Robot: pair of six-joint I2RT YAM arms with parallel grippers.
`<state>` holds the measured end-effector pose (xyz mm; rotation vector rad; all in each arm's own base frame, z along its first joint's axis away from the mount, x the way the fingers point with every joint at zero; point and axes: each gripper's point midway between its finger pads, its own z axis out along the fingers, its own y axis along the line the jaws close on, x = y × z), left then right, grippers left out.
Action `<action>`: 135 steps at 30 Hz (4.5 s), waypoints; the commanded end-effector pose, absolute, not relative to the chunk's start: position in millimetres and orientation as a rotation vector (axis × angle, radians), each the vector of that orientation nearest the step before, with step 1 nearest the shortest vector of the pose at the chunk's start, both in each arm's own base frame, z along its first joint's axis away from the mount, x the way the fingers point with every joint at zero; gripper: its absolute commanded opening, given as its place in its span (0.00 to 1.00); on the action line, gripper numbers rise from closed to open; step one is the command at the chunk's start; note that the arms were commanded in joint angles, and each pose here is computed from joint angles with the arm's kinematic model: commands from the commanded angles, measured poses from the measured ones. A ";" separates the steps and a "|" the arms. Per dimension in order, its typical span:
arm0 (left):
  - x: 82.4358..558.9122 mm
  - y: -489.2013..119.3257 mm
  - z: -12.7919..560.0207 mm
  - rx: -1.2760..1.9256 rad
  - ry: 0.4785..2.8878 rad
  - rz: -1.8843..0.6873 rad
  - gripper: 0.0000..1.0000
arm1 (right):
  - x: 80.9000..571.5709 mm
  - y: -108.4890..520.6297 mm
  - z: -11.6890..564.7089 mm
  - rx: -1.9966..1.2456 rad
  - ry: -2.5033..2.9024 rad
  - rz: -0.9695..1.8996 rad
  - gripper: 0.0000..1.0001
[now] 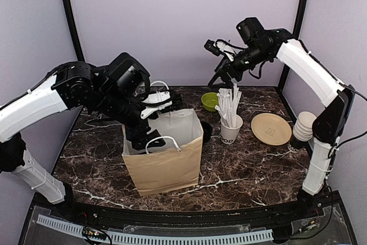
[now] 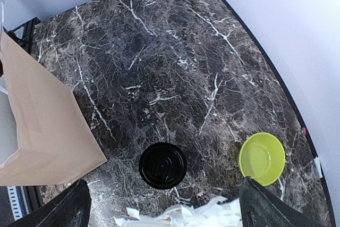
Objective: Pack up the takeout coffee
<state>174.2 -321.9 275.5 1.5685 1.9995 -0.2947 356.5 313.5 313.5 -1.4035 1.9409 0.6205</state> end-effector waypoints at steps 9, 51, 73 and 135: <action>213.5 -305.3 401.3 1.153 1.664 -0.225 0.84 | 314.9 233.4 309.0 -1.359 1.923 0.532 0.77; 243.7 -252.4 459.9 0.688 1.471 -0.118 0.79 | 392.4 229.0 326.2 -1.064 1.949 0.500 0.00; 266.3 -196.7 472.1 0.459 1.485 0.012 0.76 | 222.8 261.3 535.0 -1.244 1.294 0.948 0.00; 257.9 -183.1 435.7 0.482 1.508 0.035 0.74 | 417.6 191.7 240.3 -1.020 2.115 0.442 0.44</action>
